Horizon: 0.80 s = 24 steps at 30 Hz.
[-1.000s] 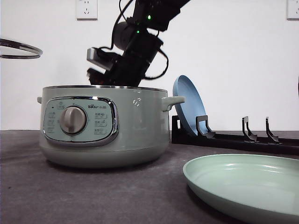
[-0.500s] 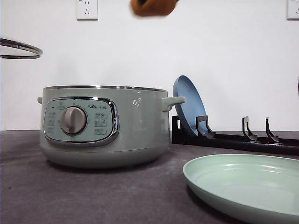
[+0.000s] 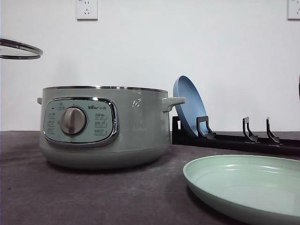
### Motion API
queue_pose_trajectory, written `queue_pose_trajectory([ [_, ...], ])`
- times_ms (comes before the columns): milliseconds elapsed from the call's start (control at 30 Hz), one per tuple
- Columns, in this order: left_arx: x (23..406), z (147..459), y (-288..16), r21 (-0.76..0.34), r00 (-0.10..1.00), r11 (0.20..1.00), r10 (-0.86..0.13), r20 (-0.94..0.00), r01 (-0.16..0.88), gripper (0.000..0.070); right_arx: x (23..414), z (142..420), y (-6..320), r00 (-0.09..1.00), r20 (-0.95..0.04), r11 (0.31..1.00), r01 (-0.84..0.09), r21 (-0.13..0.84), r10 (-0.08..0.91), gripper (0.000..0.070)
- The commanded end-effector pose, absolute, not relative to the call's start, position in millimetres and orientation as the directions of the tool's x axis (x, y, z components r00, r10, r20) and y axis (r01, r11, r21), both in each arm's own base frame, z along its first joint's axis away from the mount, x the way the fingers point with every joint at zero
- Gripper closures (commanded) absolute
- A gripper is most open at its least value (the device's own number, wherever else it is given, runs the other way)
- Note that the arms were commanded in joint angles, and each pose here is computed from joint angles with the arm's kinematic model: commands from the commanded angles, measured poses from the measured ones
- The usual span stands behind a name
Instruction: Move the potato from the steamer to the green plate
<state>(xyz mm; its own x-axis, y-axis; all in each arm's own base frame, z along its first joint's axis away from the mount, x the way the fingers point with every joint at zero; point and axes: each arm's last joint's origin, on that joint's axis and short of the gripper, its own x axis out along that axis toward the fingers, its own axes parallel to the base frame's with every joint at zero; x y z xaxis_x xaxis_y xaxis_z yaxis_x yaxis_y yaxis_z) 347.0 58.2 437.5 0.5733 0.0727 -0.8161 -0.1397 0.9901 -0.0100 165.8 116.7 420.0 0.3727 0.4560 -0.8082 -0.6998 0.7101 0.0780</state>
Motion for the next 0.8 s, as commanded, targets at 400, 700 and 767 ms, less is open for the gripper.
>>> queue_pose_trajectory([
  [400,337.7,451.0,57.9,0.0,0.604,0.991,0.082,-0.793,-0.134,0.07,162.0,295.8,115.7,0.384,-0.806,0.821,-0.533,0.204,0.45,0.05],
  [700,337.7,451.1,57.9,0.0,0.605,0.991,0.081,-0.792,-0.133,0.07,173.9,223.1,123.8,0.322,-0.855,0.853,-0.469,0.23,0.407,0.0501],
  [767,337.7,451.1,57.9,0.0,0.605,0.991,0.081,-0.792,-0.133,0.07,173.5,211.5,123.5,0.303,-0.868,0.857,-0.462,0.228,0.393,0.0501],
])
